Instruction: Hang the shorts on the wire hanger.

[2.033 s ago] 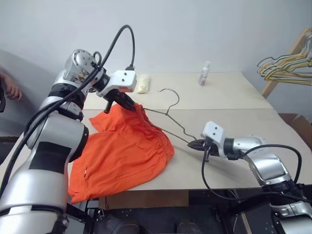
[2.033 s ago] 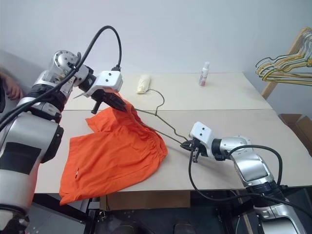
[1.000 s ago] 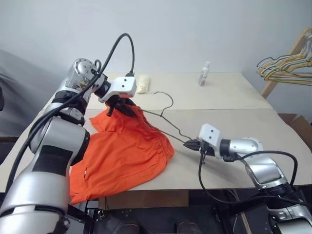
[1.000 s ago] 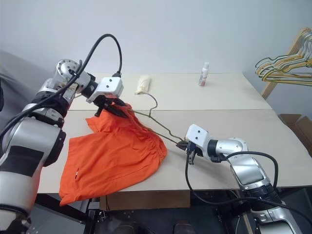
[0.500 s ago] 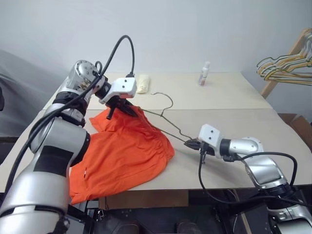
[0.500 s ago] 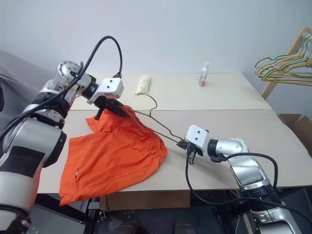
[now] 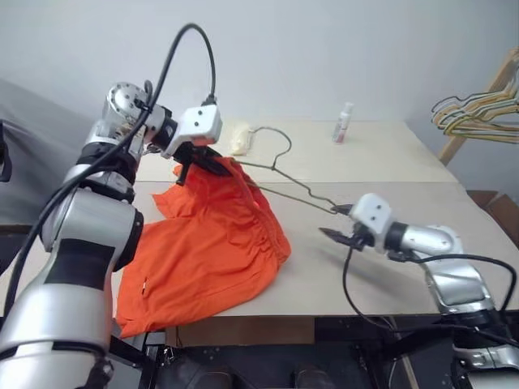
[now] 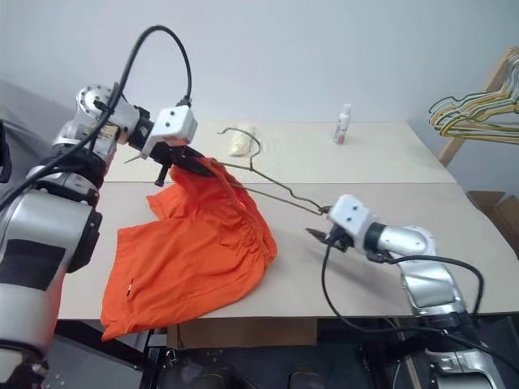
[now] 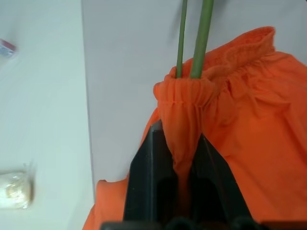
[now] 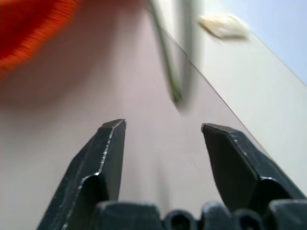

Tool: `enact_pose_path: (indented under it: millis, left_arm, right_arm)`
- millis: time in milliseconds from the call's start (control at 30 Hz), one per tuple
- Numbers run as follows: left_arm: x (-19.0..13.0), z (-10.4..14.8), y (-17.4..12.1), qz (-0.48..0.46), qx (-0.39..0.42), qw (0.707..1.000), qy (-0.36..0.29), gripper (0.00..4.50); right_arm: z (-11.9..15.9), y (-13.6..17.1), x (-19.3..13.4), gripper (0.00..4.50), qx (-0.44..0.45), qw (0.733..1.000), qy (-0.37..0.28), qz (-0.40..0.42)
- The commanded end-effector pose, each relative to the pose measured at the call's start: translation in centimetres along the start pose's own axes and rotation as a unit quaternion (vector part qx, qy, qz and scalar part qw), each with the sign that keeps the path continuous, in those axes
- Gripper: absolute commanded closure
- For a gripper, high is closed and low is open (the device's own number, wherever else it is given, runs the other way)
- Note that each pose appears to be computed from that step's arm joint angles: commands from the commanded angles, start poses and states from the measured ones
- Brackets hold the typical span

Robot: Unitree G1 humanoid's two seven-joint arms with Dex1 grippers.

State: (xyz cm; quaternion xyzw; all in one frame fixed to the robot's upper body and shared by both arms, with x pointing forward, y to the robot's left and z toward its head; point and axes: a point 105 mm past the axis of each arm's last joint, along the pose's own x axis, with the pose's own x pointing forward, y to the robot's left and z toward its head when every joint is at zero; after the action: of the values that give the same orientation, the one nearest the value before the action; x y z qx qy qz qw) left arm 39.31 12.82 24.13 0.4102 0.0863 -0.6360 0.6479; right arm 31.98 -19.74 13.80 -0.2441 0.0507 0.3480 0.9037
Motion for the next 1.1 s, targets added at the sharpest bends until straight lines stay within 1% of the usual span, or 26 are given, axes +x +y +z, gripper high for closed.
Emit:
enact_pose_path:
  millis: [33, 67, 133, 200, 267, 367, 467, 533, 667, 867, 933, 1033, 1100]
  left_arm:
    - [-1.2, 1.6, 0.9, 0.021, 0.029, 0.999, -0.010, 4.50]
    - [-1.3, 1.6, 0.9, 0.021, 0.029, 0.999, -0.010, 4.50]
    - [-1.4, 1.5, 0.9, 0.023, 0.029, 0.999, -0.009, 4.50]
    - [-1.6, 1.5, 0.9, 0.025, 0.029, 0.999, -0.008, 4.50]
    - [-1.7, 1.6, 1.0, 0.027, 0.030, 0.999, -0.008, 4.50]
    - [-1.8, 1.7, 1.1, 0.029, 0.028, 0.999, -0.009, 4.50]
    - [-1.8, 1.7, 1.1, 0.030, 0.028, 0.999, -0.009, 4.50]
    - [-1.8, 1.6, 1.1, 0.030, 0.028, 0.999, -0.008, 4.50]
    - [-1.9, 1.6, 1.0, 0.030, 0.028, 0.999, -0.007, 4.50]
    - [-1.8, 1.5, 1.0, 0.031, 0.027, 0.999, -0.009, 4.50]
    - [-1.8, 1.5, 1.0, 0.031, 0.026, 0.999, -0.010, 4.50]
    - [-1.7, 1.5, 1.0, 0.032, 0.026, 0.999, -0.012, 4.50]
    - [-1.7, 1.5, 1.0, 0.032, 0.025, 0.999, -0.013, 4.50]
  right_arm:
    - [-0.1, -1.8, -3.1, 1.60, 0.057, 0.996, -0.016, -0.065]
    - [-0.6, -1.4, -3.5, 1.60, 0.071, 0.995, -0.010, -0.067]
    - [-2.0, 0.3, -3.8, 1.60, 0.112, 0.992, 0.007, -0.048]
    - [-2.1, 2.2, -3.3, 1.60, 0.161, 0.987, -0.003, -0.025]
    - [-1.5, 4.5, -2.1, 1.60, 0.224, 0.974, -0.028, 0.003]
    - [0.3, 8.9, 0.2, 1.60, 0.262, 0.961, -0.062, 0.063]
    - [1.2, 12.3, 2.1, 1.60, 0.301, 0.947, -0.060, 0.099]
    - [1.5, 13.5, 2.9, 1.60, 0.333, 0.935, -0.060, 0.110]
    - [2.2, 14.6, 3.8, 1.60, 0.379, 0.915, -0.079, 0.112]
    - [1.9, 14.7, 5.6, 1.60, 0.401, 0.907, -0.076, 0.099]
    - [1.8, 14.7, 6.0, 1.60, 0.398, 0.909, -0.076, 0.102]
    - [1.8, 14.4, 6.3, 2.16, 0.412, 0.902, -0.080, 0.100]
    - [1.7, 14.4, 6.4, 2.82, 0.409, 0.903, -0.079, 0.103]
